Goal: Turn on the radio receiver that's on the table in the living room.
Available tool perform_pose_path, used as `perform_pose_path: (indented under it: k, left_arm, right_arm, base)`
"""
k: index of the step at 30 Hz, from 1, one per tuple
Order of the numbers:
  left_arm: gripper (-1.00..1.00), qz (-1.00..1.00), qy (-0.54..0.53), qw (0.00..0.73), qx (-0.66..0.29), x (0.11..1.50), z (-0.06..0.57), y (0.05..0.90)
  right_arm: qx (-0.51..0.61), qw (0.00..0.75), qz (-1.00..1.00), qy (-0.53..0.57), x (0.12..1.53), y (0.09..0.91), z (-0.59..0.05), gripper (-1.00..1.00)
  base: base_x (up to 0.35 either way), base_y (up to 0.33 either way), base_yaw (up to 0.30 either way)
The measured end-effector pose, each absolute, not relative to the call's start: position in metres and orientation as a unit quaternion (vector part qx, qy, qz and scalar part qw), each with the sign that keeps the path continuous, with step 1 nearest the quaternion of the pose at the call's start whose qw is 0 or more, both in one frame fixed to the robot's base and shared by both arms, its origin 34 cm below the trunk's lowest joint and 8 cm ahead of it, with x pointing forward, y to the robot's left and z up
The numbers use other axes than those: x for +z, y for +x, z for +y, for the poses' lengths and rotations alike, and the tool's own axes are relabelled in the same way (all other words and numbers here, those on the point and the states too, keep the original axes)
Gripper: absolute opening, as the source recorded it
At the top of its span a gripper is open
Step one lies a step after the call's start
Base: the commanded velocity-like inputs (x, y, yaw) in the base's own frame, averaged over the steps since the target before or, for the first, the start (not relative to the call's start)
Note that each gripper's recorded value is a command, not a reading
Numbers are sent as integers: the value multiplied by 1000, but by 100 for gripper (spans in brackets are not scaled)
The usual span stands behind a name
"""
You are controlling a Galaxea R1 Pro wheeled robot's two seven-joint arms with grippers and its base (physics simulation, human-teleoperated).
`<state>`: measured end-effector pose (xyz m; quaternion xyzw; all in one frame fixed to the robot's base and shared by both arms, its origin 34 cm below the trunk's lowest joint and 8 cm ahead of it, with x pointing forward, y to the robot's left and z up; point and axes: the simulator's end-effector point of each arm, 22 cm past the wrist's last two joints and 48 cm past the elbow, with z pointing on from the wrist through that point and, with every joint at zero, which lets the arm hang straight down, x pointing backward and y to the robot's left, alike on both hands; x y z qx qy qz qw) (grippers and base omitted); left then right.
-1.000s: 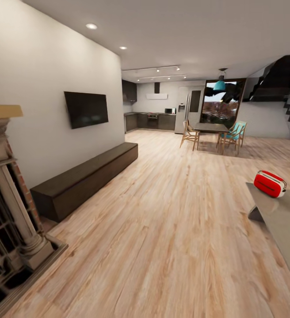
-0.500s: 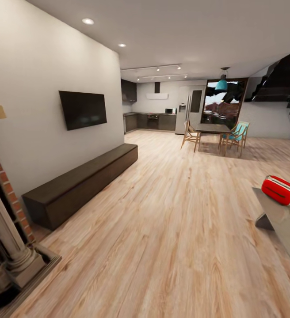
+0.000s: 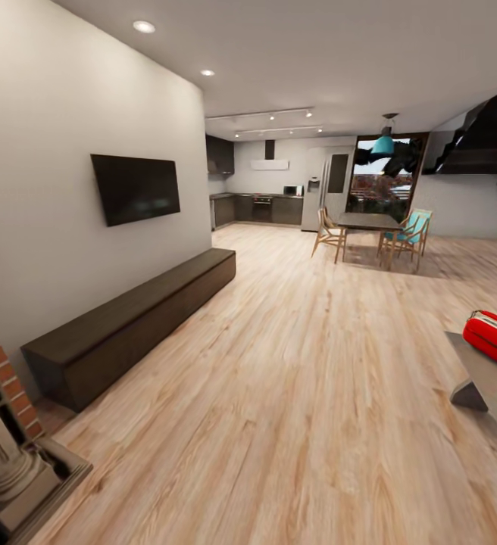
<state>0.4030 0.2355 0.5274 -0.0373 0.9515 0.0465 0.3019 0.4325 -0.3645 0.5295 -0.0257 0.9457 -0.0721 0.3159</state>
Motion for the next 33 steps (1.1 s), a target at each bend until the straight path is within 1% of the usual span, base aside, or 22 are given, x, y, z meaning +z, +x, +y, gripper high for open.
perform_pose_path:
  k: [7, 10, 33]
  left_arm:
    - [100, 951, -37, 302, 47, 527, 236, 403]
    - [100, 951, -37, 302, 46, 527, 235, 403]
    - [100, 951, -36, 302, 49, 527, 240, 403]
  right_arm:
    - [-72, 316, 946, -26, 529, 433, -364, 100]
    - [-72, 316, 946, -26, 530, 433, -364, 100]
    - [-72, 317, 945, -25, 530, 433, -364, 100]
  base:
    - [329, 0, -3]
    - [329, 0, -121]
    - [329, 0, -265]
